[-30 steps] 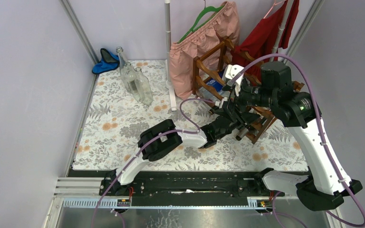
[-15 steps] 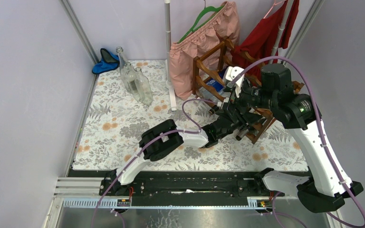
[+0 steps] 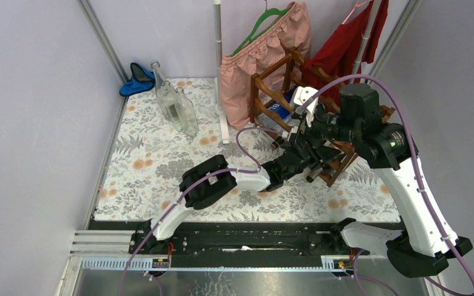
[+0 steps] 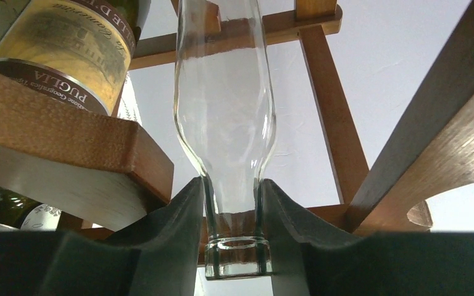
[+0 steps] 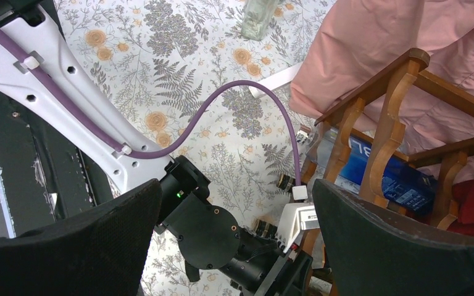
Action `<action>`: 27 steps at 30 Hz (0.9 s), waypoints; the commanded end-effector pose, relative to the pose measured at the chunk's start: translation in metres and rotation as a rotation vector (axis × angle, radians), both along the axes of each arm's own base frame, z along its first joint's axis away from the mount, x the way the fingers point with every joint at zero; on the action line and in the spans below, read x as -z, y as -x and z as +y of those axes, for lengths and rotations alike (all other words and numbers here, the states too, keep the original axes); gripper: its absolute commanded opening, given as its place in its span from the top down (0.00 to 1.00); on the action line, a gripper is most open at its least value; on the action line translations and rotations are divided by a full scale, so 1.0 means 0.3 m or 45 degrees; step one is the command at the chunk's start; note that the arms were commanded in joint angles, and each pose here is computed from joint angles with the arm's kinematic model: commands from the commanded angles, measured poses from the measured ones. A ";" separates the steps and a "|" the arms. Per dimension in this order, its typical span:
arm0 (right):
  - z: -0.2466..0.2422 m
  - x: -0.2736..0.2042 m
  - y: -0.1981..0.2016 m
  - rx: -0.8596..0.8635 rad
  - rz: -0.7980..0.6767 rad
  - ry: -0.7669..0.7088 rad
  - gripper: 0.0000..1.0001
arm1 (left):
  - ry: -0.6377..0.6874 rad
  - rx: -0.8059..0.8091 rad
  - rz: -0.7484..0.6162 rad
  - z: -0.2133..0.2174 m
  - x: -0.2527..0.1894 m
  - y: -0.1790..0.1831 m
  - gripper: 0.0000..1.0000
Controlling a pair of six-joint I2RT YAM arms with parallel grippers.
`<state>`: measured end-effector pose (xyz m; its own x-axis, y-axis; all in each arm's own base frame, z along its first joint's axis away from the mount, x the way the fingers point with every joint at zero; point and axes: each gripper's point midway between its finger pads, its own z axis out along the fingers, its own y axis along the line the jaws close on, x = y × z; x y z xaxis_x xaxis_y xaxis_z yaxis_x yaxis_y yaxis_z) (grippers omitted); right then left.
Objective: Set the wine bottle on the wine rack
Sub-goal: Place the wine bottle in the wine rack.
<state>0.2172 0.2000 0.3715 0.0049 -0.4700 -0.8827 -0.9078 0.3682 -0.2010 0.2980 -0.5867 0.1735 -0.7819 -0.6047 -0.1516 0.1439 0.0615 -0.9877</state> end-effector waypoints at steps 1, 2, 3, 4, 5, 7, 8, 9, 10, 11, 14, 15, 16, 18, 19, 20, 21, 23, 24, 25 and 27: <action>-0.009 -0.027 -0.003 0.026 -0.039 -0.027 0.00 | -0.171 -0.071 -0.021 0.030 0.077 -0.049 0.54; -0.009 -0.026 -0.005 0.028 -0.037 -0.026 0.00 | -0.187 -0.077 -0.024 0.030 0.083 -0.053 0.55; -0.008 -0.026 -0.004 0.025 -0.037 -0.027 0.00 | -0.208 -0.082 -0.025 0.030 0.089 -0.055 0.58; -0.009 -0.026 -0.005 0.027 -0.038 -0.027 0.00 | -0.226 -0.090 -0.031 0.031 0.093 -0.061 0.61; -0.008 -0.026 -0.004 0.026 -0.038 -0.027 0.00 | -0.243 -0.094 -0.042 0.031 0.094 -0.063 0.64; -0.008 -0.027 -0.005 0.025 -0.038 -0.027 0.00 | -0.278 -0.104 -0.068 0.033 0.096 -0.071 0.66; -0.007 -0.027 -0.005 0.025 -0.039 -0.028 0.00 | -0.295 -0.106 -0.082 0.033 0.097 -0.073 0.66; -0.008 -0.026 -0.005 0.025 -0.039 -0.027 0.00 | -0.312 -0.112 -0.093 0.034 0.098 -0.076 0.67; -0.008 -0.025 -0.005 0.026 -0.037 -0.027 0.00 | -0.326 -0.116 -0.103 0.035 0.102 -0.079 0.67; -0.009 -0.025 -0.006 0.028 -0.038 -0.027 0.00 | -0.334 -0.123 -0.115 0.036 0.100 -0.082 0.67; -0.008 -0.025 -0.006 0.027 -0.037 -0.028 0.00 | -0.357 -0.140 -0.134 0.040 0.108 -0.090 0.67; -0.009 -0.024 -0.007 0.029 -0.036 -0.027 0.00 | -0.370 -0.145 -0.141 0.041 0.113 -0.094 0.67; -0.009 -0.025 -0.008 0.030 -0.038 -0.028 0.00 | -0.380 -0.152 -0.152 0.043 0.114 -0.097 0.68; -0.009 -0.022 -0.006 0.028 -0.034 -0.026 0.00 | -0.412 -0.165 -0.184 0.050 0.117 -0.103 0.68; -0.009 -0.023 -0.007 0.029 -0.036 -0.025 0.00 | -0.431 -0.174 -0.202 0.056 0.118 -0.108 0.68; -0.010 -0.023 -0.007 0.030 -0.036 -0.026 0.00 | -0.453 -0.184 -0.216 0.061 0.122 -0.110 0.68; -0.009 -0.022 -0.008 0.028 -0.034 -0.026 0.00 | -0.471 -0.192 -0.234 0.066 0.120 -0.113 0.67; -0.007 -0.019 -0.009 0.027 -0.031 -0.025 0.00 | -0.521 -0.213 -0.274 0.078 0.118 -0.125 0.66; -0.006 -0.020 -0.008 0.025 -0.032 -0.025 0.00 | -0.543 -0.220 -0.292 0.082 0.117 -0.129 0.66; -0.005 -0.021 -0.008 0.023 -0.032 -0.027 0.00 | -0.564 -0.228 -0.311 0.087 0.113 -0.134 0.66; -0.005 -0.021 -0.007 0.021 -0.030 -0.027 0.00 | -0.620 -0.240 -0.353 0.092 0.109 -0.143 0.65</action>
<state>0.2179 0.1988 0.3681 -0.0022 -0.4762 -0.8793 -0.9057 0.3737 -0.2001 0.3053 -0.5859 0.1651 -0.6848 -0.5678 -0.4568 0.3273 0.3204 -0.8889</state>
